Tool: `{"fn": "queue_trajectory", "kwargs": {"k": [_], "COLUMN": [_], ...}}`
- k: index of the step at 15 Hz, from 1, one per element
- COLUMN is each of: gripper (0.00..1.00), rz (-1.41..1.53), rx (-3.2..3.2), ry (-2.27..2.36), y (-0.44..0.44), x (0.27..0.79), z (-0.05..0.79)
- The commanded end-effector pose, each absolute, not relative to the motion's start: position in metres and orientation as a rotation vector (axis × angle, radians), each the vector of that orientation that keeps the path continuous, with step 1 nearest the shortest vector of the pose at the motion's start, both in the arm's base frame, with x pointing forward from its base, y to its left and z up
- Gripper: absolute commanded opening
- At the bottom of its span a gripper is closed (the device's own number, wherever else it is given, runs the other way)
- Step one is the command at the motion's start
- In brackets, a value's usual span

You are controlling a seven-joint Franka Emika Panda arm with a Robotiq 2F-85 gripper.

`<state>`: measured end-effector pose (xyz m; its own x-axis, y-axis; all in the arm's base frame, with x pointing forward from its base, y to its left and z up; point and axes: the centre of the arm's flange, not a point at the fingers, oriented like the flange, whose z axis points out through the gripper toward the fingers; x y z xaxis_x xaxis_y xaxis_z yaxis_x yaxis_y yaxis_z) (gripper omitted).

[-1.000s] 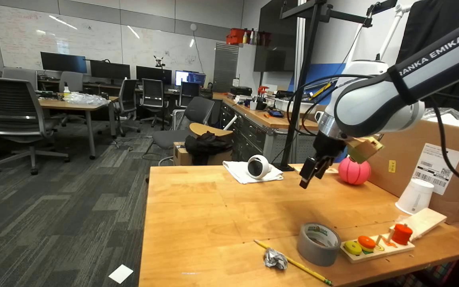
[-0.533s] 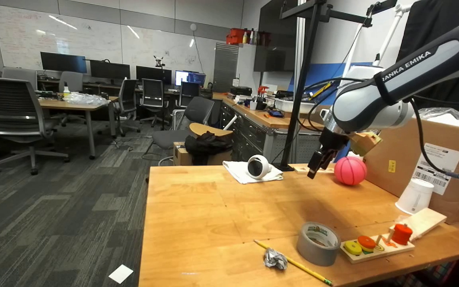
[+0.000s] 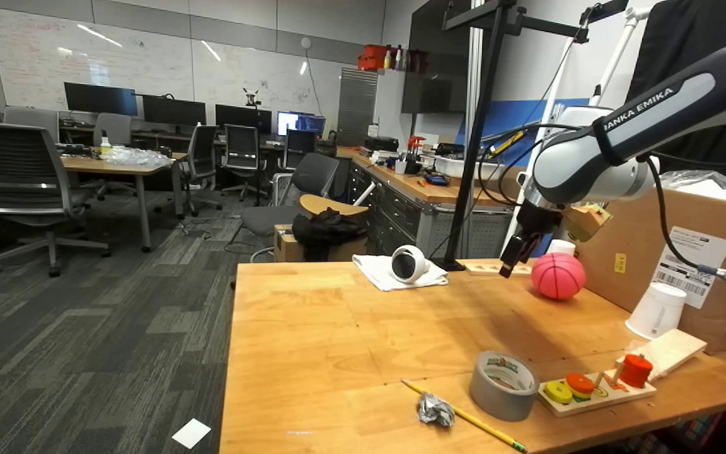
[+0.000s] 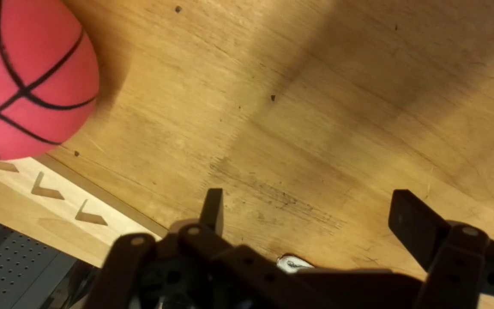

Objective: Push the ball to the right.

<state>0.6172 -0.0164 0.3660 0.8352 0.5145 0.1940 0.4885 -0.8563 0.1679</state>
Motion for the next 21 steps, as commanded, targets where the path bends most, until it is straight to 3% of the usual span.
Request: {"fn": "queue_trajectory", "kwargs": {"k": [1, 8, 16, 21], "gripper": [1.0, 1.0, 1.0, 1.0], "rz": [0.354, 0.35, 0.533, 0.457], "rx": [2.902, 2.935, 2.968, 2.862], "ry": [0.797, 0.709, 0.353, 0.12], "y": [-0.016, -0.02, -0.041, -0.075], "x": [0.617, 0.63, 0.704, 0.744], "z": [0.366, 0.347, 0.341, 0.331]}}
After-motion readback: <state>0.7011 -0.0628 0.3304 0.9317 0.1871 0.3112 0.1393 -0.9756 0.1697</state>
